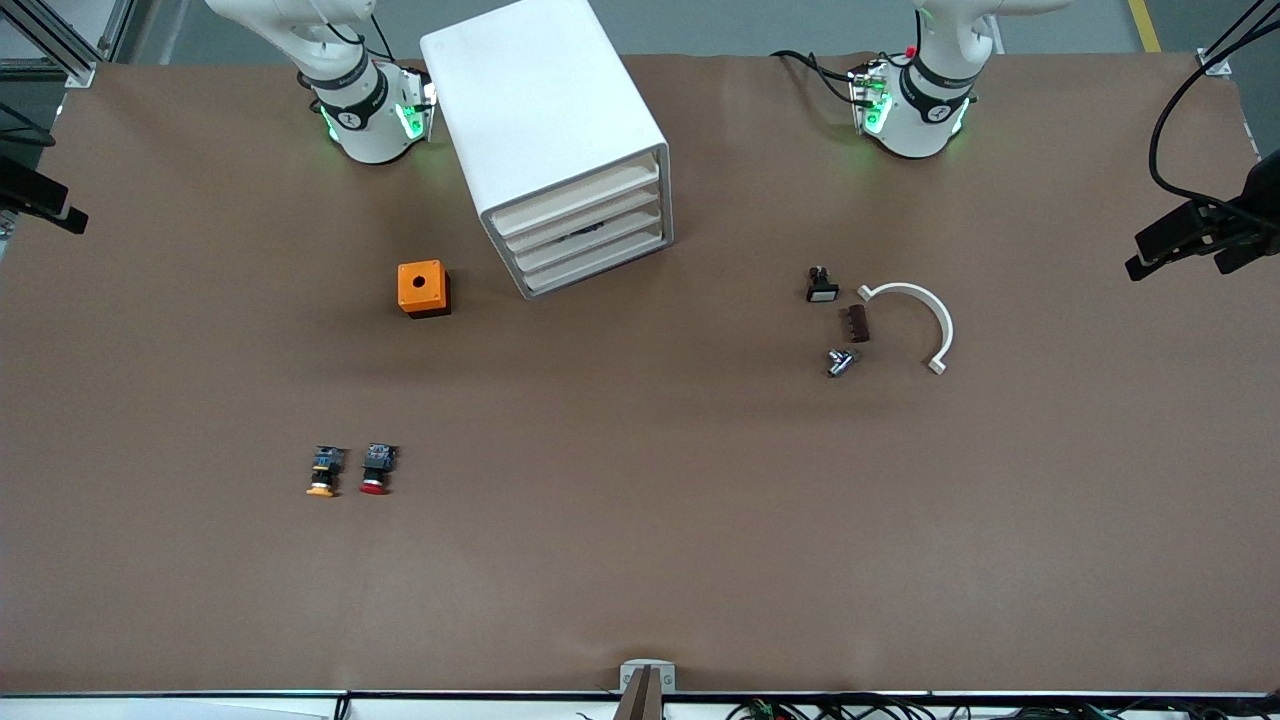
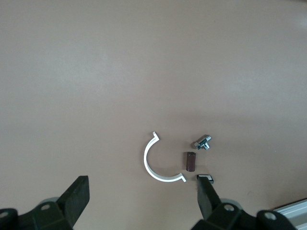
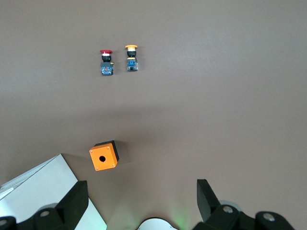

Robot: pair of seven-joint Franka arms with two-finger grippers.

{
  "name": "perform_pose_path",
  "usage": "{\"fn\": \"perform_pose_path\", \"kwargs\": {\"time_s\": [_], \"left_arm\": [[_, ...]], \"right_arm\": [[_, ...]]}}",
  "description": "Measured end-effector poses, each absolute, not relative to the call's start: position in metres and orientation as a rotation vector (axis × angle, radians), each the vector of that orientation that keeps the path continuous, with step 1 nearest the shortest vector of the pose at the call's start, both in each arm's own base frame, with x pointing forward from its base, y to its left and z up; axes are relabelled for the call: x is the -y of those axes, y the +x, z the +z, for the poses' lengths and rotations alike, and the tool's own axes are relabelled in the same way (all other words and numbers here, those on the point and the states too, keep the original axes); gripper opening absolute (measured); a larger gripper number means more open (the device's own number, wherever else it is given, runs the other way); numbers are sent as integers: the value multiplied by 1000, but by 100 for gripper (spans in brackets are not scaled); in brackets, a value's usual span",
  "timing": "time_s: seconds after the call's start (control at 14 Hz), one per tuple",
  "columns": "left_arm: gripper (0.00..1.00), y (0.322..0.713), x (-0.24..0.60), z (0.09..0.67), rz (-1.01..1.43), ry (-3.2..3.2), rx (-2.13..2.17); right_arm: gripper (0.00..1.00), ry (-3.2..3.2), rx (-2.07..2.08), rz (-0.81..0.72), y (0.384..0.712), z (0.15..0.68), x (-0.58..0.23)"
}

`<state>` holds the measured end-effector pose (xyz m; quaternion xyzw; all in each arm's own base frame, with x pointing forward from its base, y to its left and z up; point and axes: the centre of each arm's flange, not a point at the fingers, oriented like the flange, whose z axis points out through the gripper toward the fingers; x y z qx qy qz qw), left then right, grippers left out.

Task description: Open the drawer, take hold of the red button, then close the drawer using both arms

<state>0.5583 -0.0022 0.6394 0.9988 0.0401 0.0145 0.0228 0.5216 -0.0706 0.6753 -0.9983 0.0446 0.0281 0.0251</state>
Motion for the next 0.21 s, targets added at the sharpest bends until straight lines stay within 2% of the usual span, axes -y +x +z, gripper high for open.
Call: {"fn": "perform_pose_path", "kwargs": {"time_s": [0.21], "left_arm": [[100, 560, 5, 639, 45, 3093, -116]], "right_arm": [[100, -3090, -121, 32, 515, 687, 65]]}}
